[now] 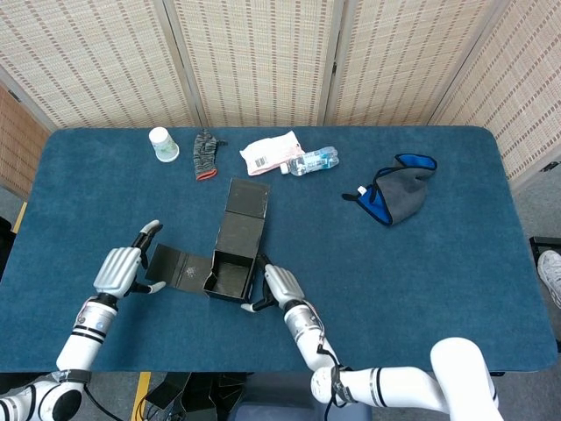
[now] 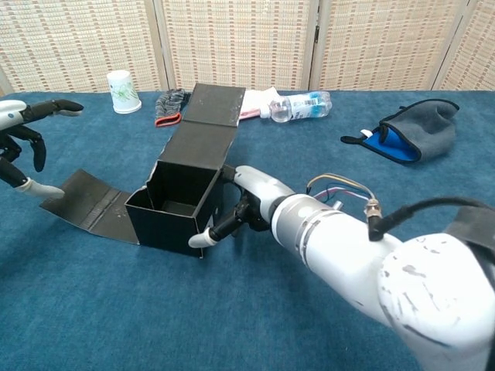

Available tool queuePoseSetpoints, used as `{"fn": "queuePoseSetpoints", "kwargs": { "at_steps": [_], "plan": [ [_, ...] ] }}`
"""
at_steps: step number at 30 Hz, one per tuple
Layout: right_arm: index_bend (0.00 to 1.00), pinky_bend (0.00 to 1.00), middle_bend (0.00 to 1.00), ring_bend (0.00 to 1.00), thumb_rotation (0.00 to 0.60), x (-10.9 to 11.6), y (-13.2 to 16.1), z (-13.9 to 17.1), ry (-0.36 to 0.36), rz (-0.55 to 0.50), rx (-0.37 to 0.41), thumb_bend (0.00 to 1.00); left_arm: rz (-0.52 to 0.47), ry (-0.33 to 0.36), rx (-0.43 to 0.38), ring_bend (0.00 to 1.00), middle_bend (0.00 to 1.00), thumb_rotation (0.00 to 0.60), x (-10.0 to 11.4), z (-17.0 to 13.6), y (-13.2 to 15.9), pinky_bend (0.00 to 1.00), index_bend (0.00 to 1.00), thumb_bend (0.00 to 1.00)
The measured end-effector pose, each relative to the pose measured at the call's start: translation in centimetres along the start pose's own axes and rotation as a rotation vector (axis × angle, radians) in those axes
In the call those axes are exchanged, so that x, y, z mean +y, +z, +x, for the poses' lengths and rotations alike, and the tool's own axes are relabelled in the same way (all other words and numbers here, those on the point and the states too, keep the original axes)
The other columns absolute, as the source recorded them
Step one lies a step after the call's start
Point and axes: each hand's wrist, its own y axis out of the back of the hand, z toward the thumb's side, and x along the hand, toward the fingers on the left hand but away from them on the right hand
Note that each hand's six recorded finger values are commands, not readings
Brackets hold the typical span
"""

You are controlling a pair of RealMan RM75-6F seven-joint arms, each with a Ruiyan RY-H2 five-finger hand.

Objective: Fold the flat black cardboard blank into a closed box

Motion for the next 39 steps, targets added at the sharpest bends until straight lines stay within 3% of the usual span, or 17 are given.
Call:
{"fn": "queuePoseSetpoints", "kwargs": {
  "at_steps": [10,17,25,34,39],
  "plan": [
    [0.00,1.00,0.02,0.67,0.600,1.8,0.8,-3.0,-0.062,0.047,0.003,0.00,-0.010,-0.001,0.015,0.54,0.00,0.600,0.5,-0.4,-0.9,0.90,0.00,0.09],
    [0.00,1.00,0.03,0.67,0.600,3.7,0.6,-3.1,-0.079,0.029,0.014,0.00,-0.016,-0.014,0.015,0.54,0.00,0.600,0.2,-0.5,-1.0,0.90,0.00,0.09],
    [0.00,1.00,0.04,0.67,0.600,2.3,-0.2,-2.7,-0.048,0.010,0.013,0.00,-0.018,-0.032,0.011,0.53,0.00,0.600,-0.2,-0.5,-0.8,0.90,0.00,0.09],
    [0.00,1.00,0.13,0.67,0.600,1.5,-0.4,-3.1,-0.063,0.017,0.025,0.03,-0.021,-0.030,0.025,0.53,0.00,0.600,0.0,-0.7,-1.5,0.90,0.00,0.09],
    [0.09,1.00,0.21,0.68,0.600,1.5,-0.5,-3.6,-0.078,0.026,0.036,0.10,-0.032,-0.021,0.033,0.53,0.00,0.600,0.1,-0.7,-1.9,0.90,0.00,0.09]
  ]
}}
